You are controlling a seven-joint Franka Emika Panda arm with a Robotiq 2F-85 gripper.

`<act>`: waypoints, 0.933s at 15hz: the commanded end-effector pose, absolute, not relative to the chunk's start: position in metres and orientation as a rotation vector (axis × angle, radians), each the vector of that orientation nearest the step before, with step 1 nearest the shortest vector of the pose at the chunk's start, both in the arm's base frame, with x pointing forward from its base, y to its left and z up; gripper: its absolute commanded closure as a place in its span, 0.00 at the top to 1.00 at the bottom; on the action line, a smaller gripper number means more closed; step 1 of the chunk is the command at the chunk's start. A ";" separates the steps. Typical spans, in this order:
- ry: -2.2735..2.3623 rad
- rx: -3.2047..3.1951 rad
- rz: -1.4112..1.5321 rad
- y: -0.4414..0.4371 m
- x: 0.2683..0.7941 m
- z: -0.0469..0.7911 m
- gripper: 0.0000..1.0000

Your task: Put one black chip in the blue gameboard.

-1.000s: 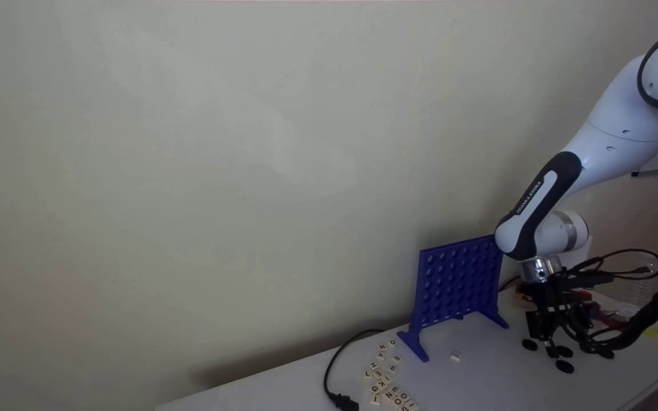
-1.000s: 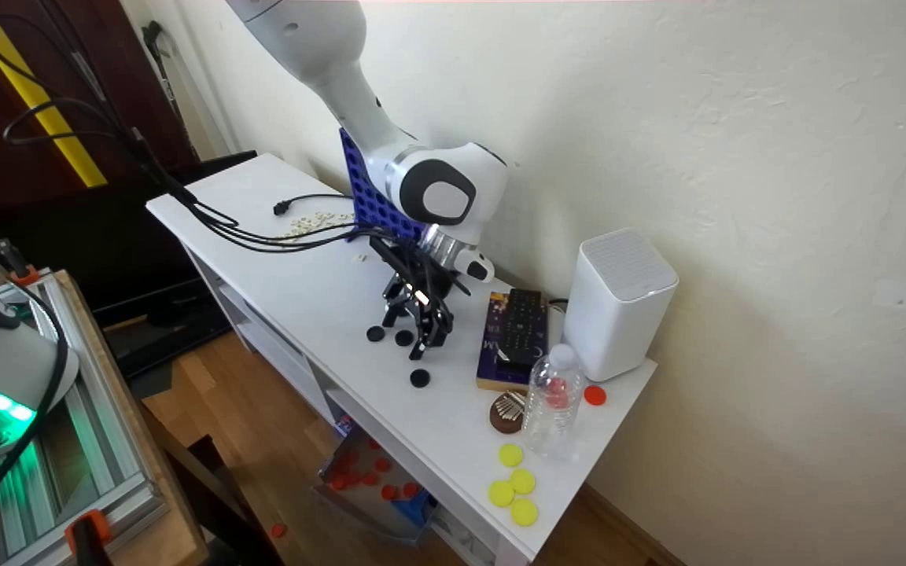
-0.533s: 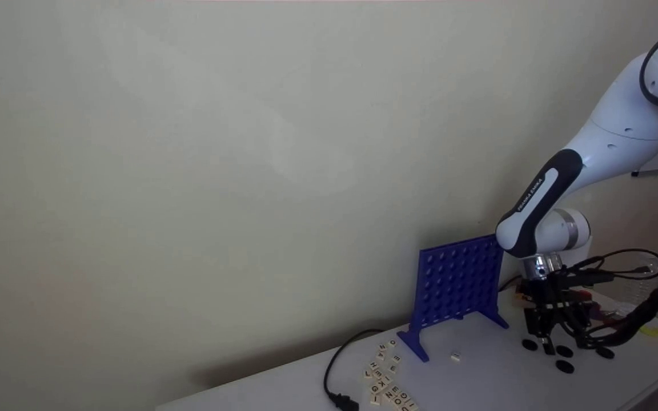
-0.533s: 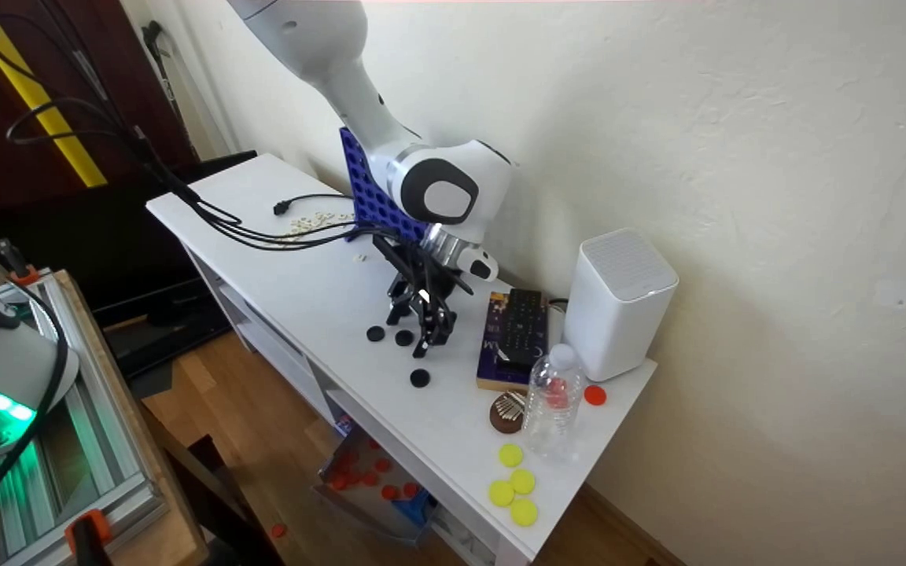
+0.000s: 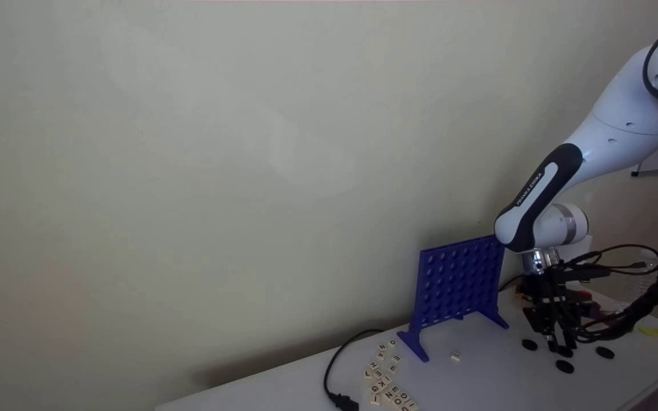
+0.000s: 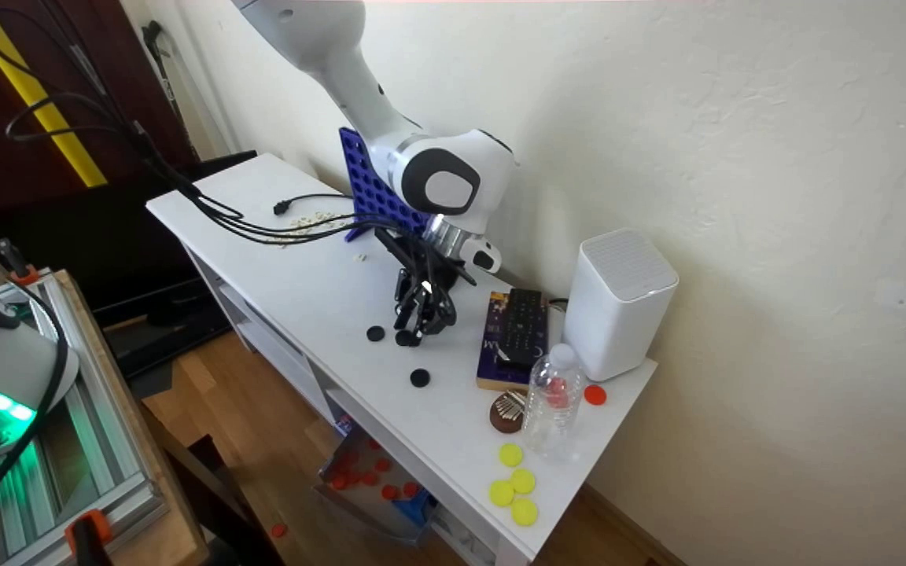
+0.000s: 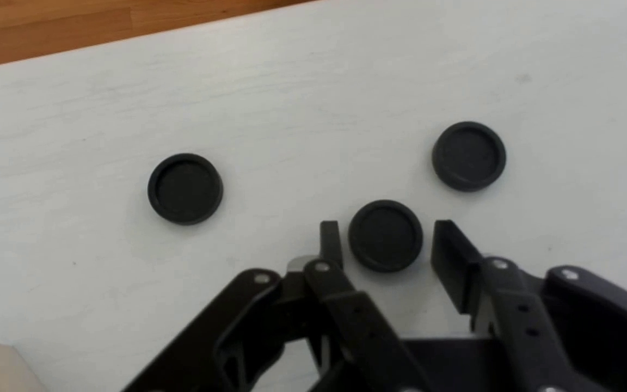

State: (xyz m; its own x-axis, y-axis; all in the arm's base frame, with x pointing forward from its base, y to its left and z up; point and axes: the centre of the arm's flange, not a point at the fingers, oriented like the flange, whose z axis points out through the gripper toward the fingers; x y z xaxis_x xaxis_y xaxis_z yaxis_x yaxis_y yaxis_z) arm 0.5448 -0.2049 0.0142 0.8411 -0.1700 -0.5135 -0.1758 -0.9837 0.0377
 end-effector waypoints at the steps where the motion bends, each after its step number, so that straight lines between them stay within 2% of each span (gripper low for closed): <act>1: 0.304 -3.008 0.817 -0.204 0.541 0.011 0.73; 5: 0.291 -3.015 0.838 -0.203 0.540 0.009 0.98; 6: 0.288 -3.016 0.839 -0.202 0.540 0.009 0.87; 7: 0.282 -3.015 0.840 -0.201 0.540 0.009 0.62; 9: 0.276 -3.016 0.848 -0.201 0.540 0.008 0.61; 14: 0.253 -3.021 0.882 -0.195 0.540 0.006 0.27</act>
